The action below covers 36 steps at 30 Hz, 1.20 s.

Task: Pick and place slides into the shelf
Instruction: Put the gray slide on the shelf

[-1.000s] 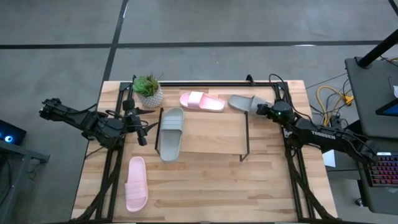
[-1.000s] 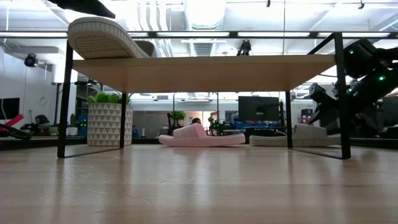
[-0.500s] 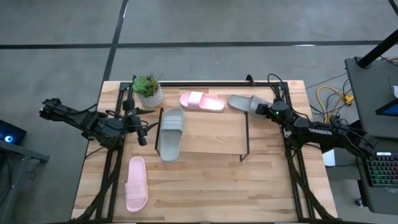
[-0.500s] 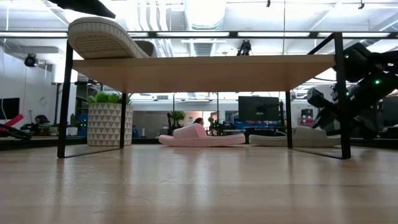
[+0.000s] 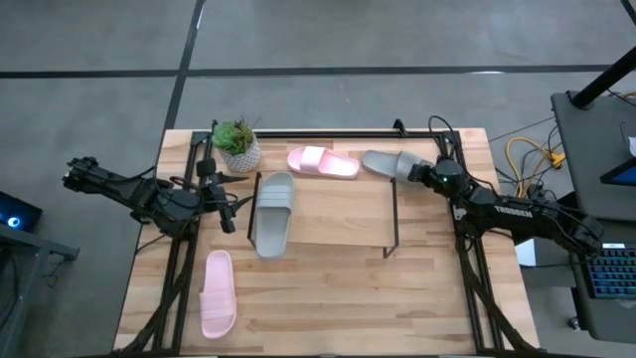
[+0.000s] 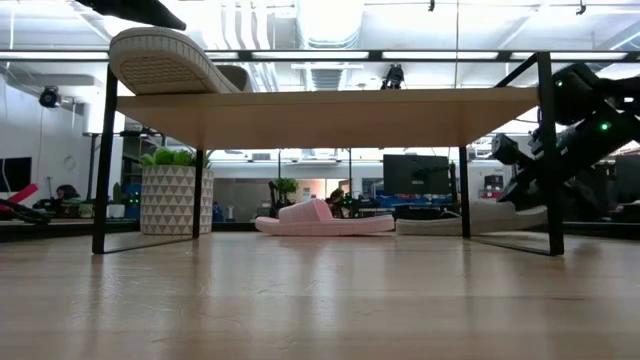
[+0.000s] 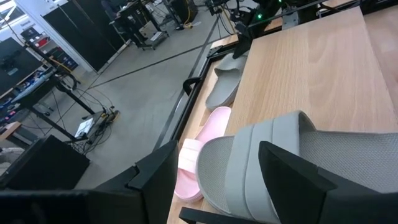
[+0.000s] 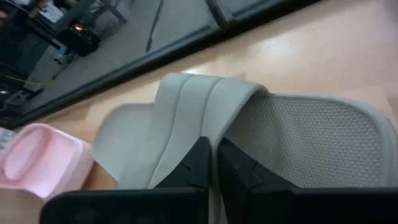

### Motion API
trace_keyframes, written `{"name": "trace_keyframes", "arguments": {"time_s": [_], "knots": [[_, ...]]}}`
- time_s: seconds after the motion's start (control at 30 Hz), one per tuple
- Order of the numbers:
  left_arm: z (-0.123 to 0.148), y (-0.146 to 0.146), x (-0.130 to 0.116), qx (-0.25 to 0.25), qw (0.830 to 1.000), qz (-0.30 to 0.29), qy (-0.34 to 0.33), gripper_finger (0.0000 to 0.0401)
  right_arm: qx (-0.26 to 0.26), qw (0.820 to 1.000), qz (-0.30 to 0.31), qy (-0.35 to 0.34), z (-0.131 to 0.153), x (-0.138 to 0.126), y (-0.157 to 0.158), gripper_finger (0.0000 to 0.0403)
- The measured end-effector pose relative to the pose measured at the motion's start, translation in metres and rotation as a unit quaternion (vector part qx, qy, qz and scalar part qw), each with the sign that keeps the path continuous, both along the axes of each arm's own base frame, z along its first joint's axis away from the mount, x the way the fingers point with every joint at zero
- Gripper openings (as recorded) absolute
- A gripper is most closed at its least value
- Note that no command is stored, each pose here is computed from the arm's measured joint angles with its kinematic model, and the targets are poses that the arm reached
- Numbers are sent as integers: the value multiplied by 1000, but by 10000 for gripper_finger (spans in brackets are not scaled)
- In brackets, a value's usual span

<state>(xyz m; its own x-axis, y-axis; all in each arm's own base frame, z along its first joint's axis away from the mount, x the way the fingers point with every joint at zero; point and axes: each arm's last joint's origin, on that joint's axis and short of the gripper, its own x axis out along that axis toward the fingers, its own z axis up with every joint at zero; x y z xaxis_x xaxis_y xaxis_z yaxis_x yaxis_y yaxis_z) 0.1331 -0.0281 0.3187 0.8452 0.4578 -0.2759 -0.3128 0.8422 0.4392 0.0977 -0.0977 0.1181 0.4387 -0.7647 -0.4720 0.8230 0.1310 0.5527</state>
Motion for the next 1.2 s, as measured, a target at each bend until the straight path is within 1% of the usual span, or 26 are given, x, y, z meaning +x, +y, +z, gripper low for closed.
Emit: {"name": "trace_keyframes", "arguments": {"time_s": [0.33, 0.6, 0.77, 1.03, 1.2], "knots": [[0, 0, 1, 0, 1000, 0, 2, 208, -42, 999, 9, -16, 17, 2, -2, 11], [0, 0, 1, 0, 1000, 0, 1, 208, -89, 996, 17, -13, 41, 6, -6, 11], [0, 0, 1, 0, 1000, 0, 1, 208, -84, 996, 16, 15, 53, 5, -5, 11], [0, 0, 1, -1, 1000, 0, 0, 208, -88, 996, 20, 16, 76, 1, -1, 11], [0, 0, 1, -1, 1000, 0, 0, 208, -89, 995, 37, 8, 88, -3, 3, 11]]}}
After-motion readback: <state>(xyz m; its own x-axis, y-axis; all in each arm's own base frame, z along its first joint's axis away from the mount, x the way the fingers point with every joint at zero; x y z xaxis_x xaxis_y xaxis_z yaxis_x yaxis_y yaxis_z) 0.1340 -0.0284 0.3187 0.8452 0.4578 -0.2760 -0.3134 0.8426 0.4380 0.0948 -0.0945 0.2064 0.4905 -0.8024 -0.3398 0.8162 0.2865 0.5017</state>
